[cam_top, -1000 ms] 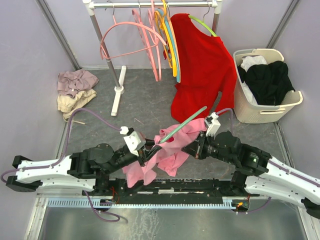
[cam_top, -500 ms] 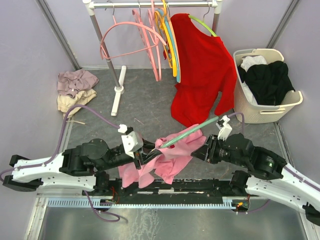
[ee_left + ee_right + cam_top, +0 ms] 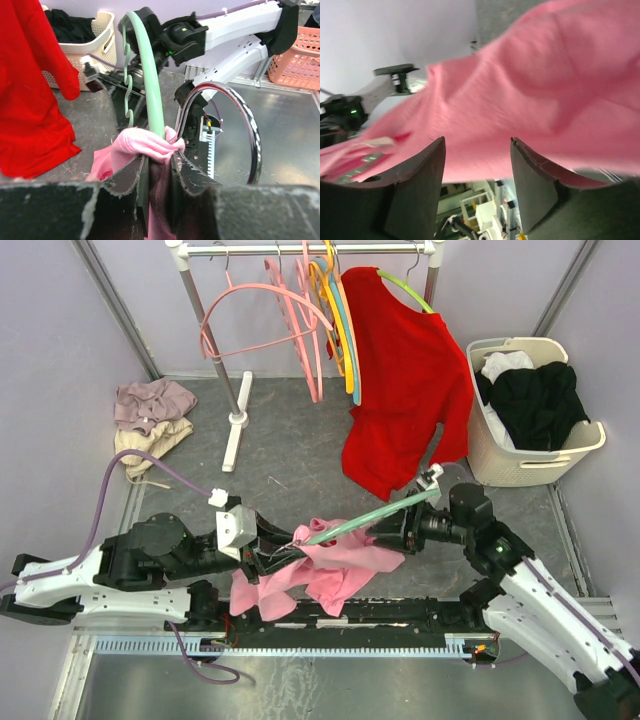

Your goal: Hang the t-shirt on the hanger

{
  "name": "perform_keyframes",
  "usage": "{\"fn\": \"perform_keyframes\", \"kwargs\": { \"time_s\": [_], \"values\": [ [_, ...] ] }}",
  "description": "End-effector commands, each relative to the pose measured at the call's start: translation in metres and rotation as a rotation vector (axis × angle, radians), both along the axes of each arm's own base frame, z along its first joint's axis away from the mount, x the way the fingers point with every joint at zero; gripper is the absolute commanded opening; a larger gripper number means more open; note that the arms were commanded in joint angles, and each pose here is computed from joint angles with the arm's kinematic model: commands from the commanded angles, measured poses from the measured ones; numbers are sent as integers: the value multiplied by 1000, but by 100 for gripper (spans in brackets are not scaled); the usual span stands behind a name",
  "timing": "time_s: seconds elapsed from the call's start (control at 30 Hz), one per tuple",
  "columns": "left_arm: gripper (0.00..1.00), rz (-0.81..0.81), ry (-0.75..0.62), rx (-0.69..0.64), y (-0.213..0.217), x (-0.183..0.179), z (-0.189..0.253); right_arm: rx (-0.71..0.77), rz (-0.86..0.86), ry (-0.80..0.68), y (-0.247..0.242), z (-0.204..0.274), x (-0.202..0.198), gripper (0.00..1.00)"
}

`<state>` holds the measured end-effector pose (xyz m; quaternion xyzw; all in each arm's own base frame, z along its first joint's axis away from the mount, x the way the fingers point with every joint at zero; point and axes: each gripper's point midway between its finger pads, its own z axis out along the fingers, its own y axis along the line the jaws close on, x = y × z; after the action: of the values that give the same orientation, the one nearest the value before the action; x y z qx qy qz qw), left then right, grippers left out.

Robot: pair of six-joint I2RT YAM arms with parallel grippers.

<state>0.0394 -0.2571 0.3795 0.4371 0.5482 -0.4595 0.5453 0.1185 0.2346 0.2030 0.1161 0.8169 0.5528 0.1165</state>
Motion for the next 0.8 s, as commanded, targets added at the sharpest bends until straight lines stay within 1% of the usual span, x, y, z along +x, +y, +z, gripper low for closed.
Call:
{"fn": "perform_keyframes", "kwargs": {
  "time_s": [0.0,0.1,0.2,0.3,0.4,0.53,0.77],
  "values": [
    [3,-86,15,-123,7,-17,42,234,180,-162,22,66,12,66],
    [3,-104,20,-115,7,-20,42,233,241,-207,29,76,18,74],
    [3,-113,23,-120,7,-22,44,176,284,-222,32,74,23,74],
    [3,-113,26,-123,7,-22,45,173,336,-239,35,76,24,73],
    [3,-109,26,-120,6,-21,44,152,396,-260,34,72,17,73],
    [3,-106,25,-116,2,-20,44,108,474,-239,38,56,2,74],
    [3,-113,25,-105,-5,-21,42,28,631,-231,67,34,-30,74]
  ]
}}
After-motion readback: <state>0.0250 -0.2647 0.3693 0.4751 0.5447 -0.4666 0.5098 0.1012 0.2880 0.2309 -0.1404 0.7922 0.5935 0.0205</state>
